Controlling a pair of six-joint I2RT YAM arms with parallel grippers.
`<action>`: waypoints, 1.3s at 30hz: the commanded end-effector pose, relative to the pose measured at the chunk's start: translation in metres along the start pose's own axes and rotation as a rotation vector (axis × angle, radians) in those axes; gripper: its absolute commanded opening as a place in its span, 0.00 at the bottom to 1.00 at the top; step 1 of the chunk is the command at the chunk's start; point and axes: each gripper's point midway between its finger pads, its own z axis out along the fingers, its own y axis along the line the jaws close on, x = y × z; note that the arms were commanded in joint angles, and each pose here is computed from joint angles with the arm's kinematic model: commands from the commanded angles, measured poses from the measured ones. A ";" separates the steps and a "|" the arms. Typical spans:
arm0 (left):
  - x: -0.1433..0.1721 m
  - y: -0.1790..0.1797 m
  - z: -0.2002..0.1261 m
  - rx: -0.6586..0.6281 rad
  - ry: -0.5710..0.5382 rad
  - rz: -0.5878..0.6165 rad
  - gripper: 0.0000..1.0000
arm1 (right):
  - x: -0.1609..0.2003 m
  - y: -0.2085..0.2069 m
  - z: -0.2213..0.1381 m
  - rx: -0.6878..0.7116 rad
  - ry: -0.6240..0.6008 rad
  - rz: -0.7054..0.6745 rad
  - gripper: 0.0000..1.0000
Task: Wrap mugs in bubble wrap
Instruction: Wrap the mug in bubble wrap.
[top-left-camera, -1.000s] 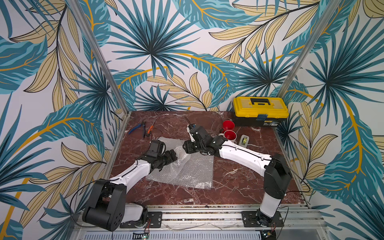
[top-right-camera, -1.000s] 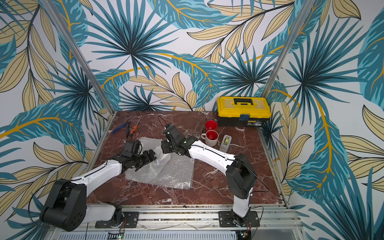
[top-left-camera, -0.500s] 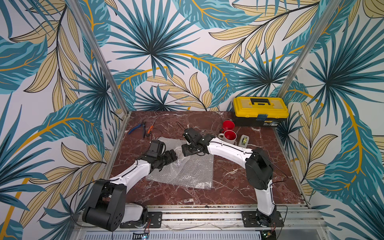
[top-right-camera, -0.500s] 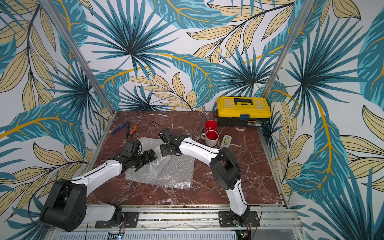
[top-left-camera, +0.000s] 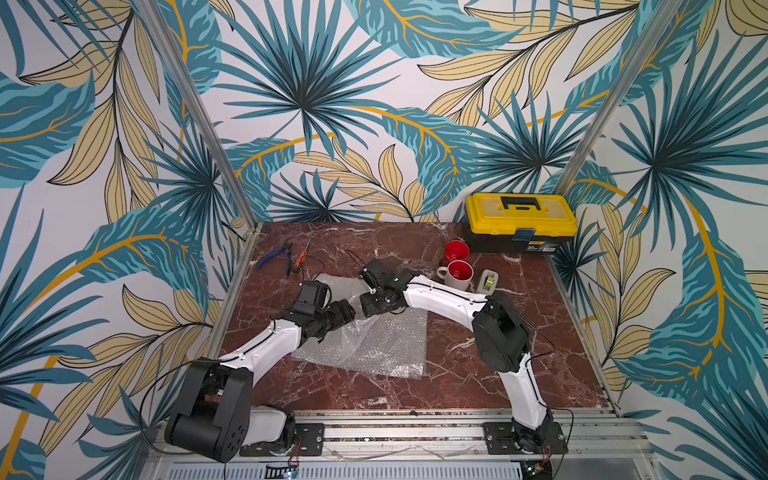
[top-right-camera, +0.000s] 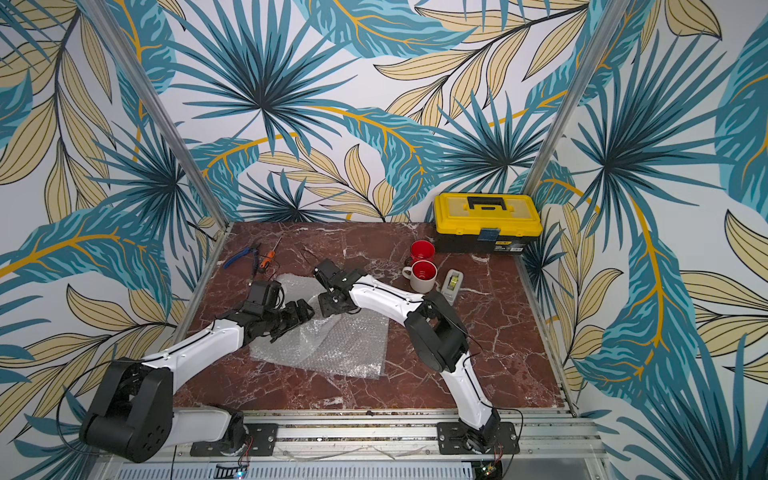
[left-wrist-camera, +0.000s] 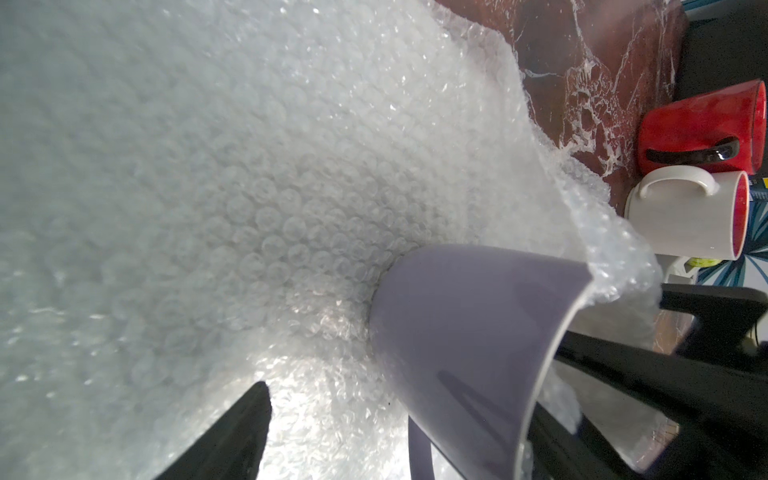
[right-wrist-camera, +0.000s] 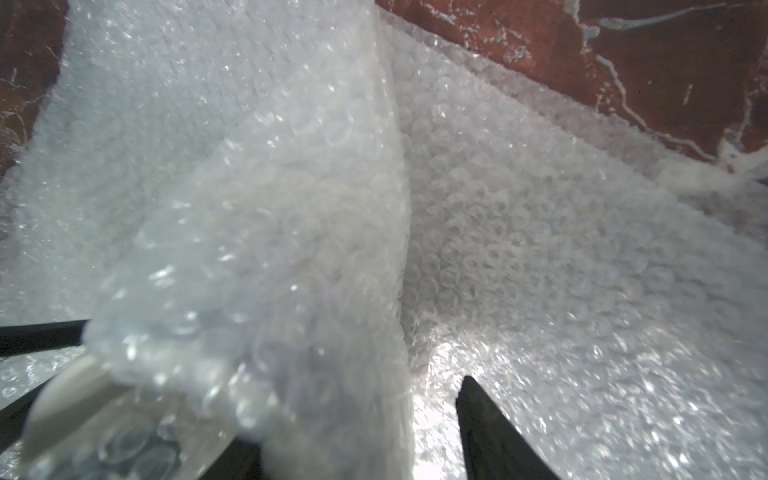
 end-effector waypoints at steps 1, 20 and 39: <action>-0.012 0.003 -0.008 -0.043 -0.042 -0.006 0.87 | 0.047 -0.027 0.026 0.111 0.176 -0.018 0.61; 0.028 0.106 -0.119 -0.519 -0.187 -0.175 0.85 | 0.033 -0.015 0.016 0.070 0.146 -0.010 0.61; 0.034 0.116 -0.085 -0.520 -0.094 -0.219 0.75 | 0.033 -0.012 0.014 0.049 0.147 -0.010 0.61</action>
